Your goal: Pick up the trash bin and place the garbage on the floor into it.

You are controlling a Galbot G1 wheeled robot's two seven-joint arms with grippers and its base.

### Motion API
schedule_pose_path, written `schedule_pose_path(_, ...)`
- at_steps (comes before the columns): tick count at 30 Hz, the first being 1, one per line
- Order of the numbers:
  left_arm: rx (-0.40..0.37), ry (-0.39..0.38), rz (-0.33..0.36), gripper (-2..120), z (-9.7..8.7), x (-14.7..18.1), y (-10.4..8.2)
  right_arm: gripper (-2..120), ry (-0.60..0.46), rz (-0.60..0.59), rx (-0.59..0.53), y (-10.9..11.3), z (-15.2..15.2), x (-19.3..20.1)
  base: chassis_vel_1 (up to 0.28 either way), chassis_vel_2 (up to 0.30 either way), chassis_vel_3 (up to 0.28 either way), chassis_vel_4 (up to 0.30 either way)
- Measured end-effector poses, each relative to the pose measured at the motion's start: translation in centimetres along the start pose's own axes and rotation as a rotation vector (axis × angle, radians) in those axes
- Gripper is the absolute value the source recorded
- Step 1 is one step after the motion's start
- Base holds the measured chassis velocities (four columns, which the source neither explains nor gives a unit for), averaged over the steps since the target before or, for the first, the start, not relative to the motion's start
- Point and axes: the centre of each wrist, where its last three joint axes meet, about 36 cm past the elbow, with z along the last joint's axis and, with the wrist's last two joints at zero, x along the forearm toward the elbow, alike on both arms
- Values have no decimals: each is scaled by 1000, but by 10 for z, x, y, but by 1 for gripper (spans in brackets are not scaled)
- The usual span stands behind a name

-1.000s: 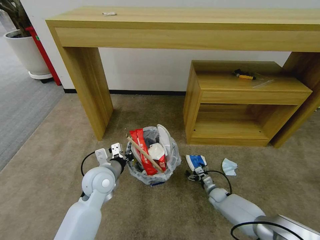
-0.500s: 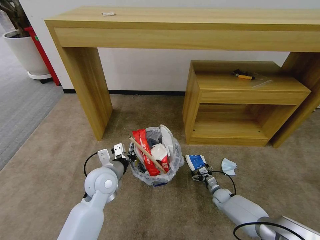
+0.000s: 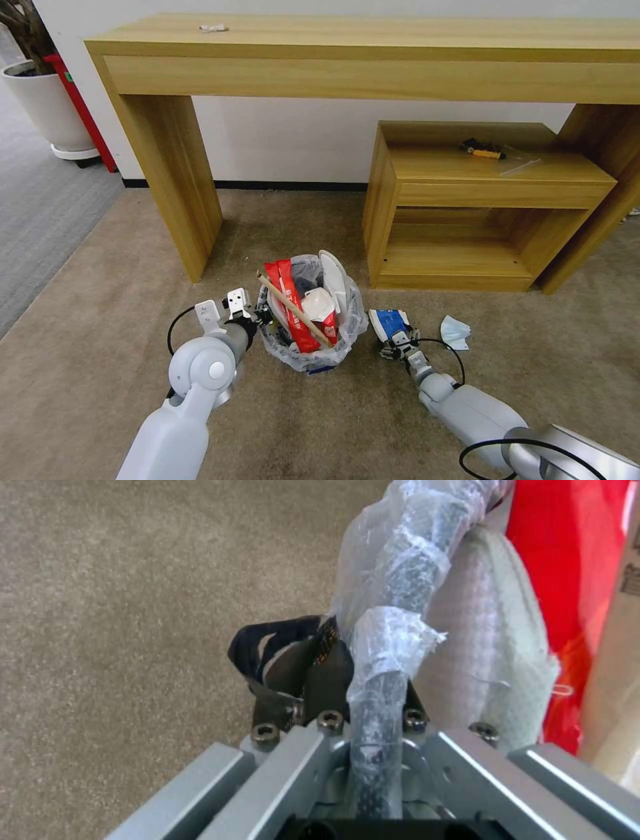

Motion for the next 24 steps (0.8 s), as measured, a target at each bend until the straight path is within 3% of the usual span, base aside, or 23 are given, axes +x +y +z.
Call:
schedule_pose_path(7,-1,-3,-4,0,0,-1,2,99,15,24,23,-4,0,1,0,0,0,0)
schedule_pose_path(16,6,-1,0,0,1,-9,-1,98,50,100,51,-41,17,19,0,0,0,0)
schedule_pose_path(24,11,1,6,0,5,-10,-5,98,73,130,78,-58,30,27,0,0,0,0)
